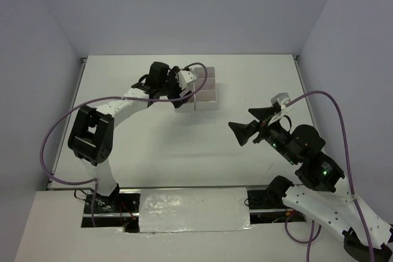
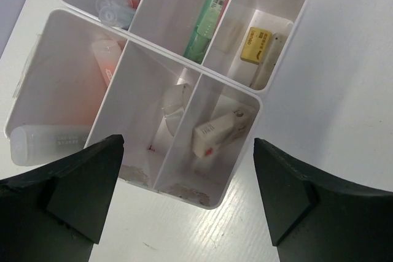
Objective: Sort the stationery into containers
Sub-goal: Place the stationery in the storage box, then reset both arms
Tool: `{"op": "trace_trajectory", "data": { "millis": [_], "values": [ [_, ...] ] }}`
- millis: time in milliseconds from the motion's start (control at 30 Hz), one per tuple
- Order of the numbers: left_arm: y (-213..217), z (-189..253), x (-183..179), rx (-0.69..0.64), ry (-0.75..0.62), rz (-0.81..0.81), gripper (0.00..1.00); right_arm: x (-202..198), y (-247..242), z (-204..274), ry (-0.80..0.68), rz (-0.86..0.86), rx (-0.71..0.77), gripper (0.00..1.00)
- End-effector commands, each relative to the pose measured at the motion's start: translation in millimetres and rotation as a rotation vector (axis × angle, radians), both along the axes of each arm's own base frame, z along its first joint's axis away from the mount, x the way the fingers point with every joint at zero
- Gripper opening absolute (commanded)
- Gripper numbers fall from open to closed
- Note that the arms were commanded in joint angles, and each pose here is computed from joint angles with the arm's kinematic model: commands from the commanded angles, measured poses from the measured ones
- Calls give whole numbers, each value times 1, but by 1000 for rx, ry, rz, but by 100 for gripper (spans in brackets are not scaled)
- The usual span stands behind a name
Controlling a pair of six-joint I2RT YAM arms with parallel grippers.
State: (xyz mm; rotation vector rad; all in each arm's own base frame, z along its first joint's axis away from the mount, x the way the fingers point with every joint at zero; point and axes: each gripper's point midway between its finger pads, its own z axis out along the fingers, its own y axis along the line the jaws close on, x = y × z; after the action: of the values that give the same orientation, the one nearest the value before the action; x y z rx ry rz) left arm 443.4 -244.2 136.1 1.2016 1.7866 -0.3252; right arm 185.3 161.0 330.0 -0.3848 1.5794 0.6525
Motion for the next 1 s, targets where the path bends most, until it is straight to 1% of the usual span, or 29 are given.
{"op": "trace_trajectory", "data": {
  "millis": [0,67,233,300,333,367,433,467,500,533,567,600,633,667,700,733,767,800,833,867,933,967],
  "values": [
    [-3,12,2,-37,-32,-13,99,-1,2,8,-27,14,7,100],
    [-2,20,5,-45,-65,-2,99,-1,2,7,-26,16,6,100],
    [3,21,12,-37,-78,37,99,-1,2,8,-28,17,6,100],
    [3,31,11,-67,-92,57,99,-2,2,8,-30,17,8,100],
    [6,44,17,-91,-139,94,99,-2,2,8,-32,17,8,100],
    [12,57,13,-112,-165,129,99,-1,0,9,-31,8,11,100],
    [21,80,12,-185,-176,234,99,0,-1,9,-31,-4,13,100],
    [39,91,18,-206,-205,365,99,1,-2,9,-31,-12,17,100],
    [48,113,12,-310,-179,475,99,3,-3,8,-30,-19,14,100],
    [62,121,10,-344,-166,580,99,4,-4,8,-25,-32,14,100],
    [95,145,8,-394,-204,792,99,6,-7,7,-16,-52,13,100],
    [114,131,-7,-422,-97,956,99,11,-14,8,-6,-103,9,100],
    [131,130,-17,-412,-79,1058,99,14,-20,3,16,-142,-9,100],
    [145,144,-31,-432,-85,1124,99,17,-26,1,34,-182,-10,100],
    [164,133,-53,-382,-40,1229,99,22,-40,6,43,-267,-9,100],
    [174,134,-66,-376,-31,1269,99,22,-49,-2,76,-311,-38,100],
    [182,131,-80,-365,-17,1300,99,23,-57,-1,93,-354,-33,100],
    [194,146,-99,-415,-40,1337,99,21,-66,6,96,-388,-28,100],
    [202,141,-115,-392,-29,1352,99,21,-79,-2,126,-456,-64,100],
    [212,149,-136,-425,-55,1349,99,19,-87,6,126,-487,-42,100],
    [229,154,-159,-415,-96,1370,99,15,-99,8,125,-527,-50,100],
    [237,164,-177,-464,-127,1361,99,12,-102,14,109,-526,-55,100]
  ]
}}
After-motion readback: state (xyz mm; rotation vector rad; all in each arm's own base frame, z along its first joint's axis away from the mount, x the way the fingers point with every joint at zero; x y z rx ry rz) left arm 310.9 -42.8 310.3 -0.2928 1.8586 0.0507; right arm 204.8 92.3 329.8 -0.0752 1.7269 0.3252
